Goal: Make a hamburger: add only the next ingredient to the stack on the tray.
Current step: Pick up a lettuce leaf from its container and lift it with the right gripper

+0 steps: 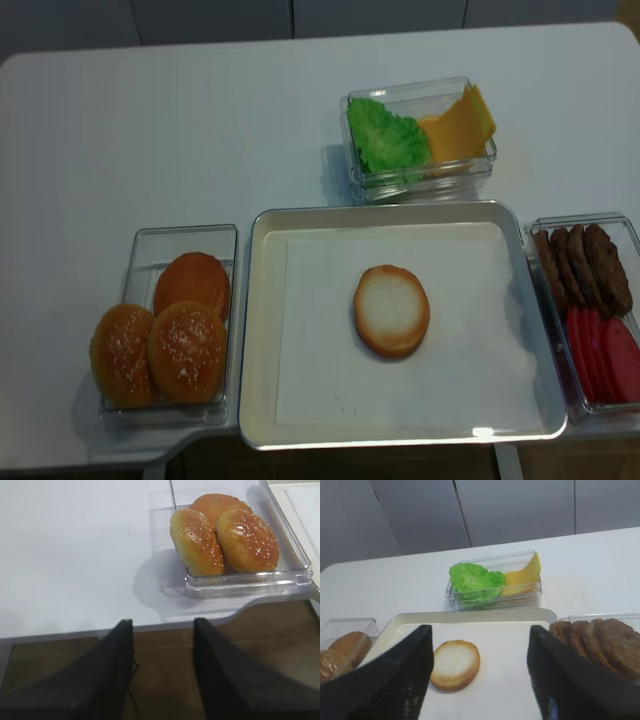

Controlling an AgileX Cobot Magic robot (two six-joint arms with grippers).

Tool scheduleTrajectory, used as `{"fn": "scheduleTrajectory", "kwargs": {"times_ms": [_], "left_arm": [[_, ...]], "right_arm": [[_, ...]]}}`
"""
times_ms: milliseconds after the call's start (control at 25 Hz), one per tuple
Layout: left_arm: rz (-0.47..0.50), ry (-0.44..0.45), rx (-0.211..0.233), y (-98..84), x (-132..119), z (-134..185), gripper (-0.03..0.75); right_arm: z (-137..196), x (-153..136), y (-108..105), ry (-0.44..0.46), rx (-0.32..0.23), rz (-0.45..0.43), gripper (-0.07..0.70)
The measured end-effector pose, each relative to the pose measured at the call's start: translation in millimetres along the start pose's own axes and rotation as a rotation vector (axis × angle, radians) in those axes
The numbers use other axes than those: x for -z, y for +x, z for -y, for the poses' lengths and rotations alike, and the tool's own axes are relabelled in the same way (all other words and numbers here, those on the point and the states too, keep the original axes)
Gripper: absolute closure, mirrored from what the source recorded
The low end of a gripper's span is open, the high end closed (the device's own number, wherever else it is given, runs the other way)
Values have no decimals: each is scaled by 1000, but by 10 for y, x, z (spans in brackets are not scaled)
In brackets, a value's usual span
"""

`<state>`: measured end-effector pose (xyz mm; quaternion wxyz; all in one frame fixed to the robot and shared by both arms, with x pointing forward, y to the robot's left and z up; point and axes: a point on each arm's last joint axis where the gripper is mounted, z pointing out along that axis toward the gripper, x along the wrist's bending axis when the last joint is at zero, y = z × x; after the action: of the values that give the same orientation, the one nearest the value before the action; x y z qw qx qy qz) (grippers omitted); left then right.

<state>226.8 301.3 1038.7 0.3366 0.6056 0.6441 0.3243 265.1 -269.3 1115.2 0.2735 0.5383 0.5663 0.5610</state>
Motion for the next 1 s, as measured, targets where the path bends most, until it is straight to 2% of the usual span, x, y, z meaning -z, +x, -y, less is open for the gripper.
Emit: {"fn": "scheduleTrajectory", "kwargs": {"times_ms": [80, 160, 280, 400, 560, 640, 840, 1000], "left_arm": [[0, 0, 0, 0, 0, 0, 416], [0, 0, 0, 0, 0, 0, 416], [0, 0, 0, 0, 0, 0, 416], [0, 0, 0, 0, 0, 0, 416], [0, 0, 0, 0, 0, 0, 416], [0, 0, 0, 0, 0, 0, 416], [0, 0, 0, 0, 0, 0, 416], [0, 0, 0, 0, 0, 0, 416]], "right_arm": [[-180, -141, -4, 20, -31, 3, 185], [-376, -294, -14, 39, -39, 12, 185], [-605, -627, -64, 116, -24, 17, 186], [-755, -963, -98, 200, 9, -22, 190], [-936, -1416, -122, 263, -9, -93, 208], [-967, -1736, -126, 321, -2, -128, 218], [-1016, -2504, 17, 424, 25, -219, 225], [-851, -3242, 96, 550, 23, -278, 225]]}}
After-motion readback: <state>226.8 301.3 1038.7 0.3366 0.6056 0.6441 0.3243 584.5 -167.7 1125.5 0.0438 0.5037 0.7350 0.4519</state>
